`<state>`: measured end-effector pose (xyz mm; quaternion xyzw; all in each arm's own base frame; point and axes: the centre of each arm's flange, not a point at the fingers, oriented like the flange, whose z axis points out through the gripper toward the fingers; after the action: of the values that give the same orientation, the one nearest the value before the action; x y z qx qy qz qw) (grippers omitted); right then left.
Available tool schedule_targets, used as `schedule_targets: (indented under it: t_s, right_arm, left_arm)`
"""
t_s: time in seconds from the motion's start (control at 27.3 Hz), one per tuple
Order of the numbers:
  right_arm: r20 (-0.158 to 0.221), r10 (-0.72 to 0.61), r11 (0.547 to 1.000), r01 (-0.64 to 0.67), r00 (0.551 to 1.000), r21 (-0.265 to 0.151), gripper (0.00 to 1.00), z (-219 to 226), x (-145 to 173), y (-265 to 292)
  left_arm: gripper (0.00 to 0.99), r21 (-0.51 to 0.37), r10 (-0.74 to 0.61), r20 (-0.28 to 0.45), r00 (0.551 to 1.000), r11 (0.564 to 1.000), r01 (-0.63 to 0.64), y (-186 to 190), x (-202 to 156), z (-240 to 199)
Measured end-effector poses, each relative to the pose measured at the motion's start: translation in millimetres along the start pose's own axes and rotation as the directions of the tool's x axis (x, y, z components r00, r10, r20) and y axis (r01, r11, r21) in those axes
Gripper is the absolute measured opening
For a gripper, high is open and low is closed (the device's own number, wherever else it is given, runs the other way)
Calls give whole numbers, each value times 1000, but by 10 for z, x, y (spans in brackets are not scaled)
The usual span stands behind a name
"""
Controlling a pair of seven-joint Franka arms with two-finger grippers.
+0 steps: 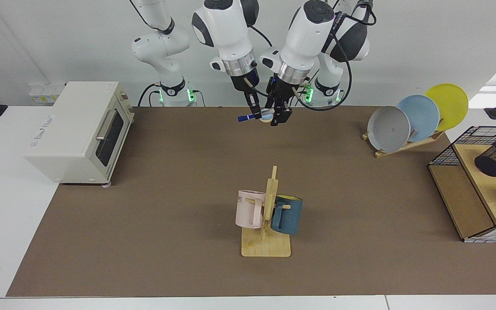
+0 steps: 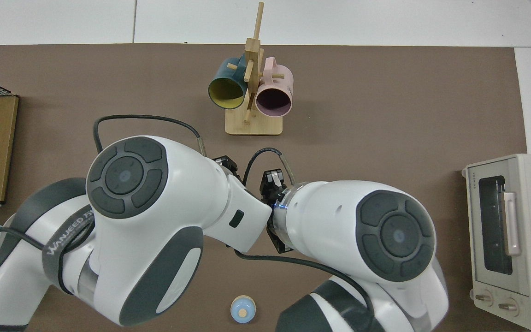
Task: Put markers into pen holder
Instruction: 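Bring the marker toward the left gripper while the left gripper approaches, then close the left gripper on the marker held by the right gripper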
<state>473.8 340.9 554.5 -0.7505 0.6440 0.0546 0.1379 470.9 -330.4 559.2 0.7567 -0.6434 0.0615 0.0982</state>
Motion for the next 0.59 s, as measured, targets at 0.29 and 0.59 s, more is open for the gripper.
schedule_targets:
  t_s: [0.29,0.59]
  right_arm:
    - [3,5,1000,-5,1000,11,163,0,21,-28]
    - [11,5,1000,-6,1000,29,163,-2,15,-54]
  left_arm:
    - [687,3,4,-4,1000,1000,-4,14,22,-1]
    - [634,9,10,-9,1000,1000,-10,30,51,-2]
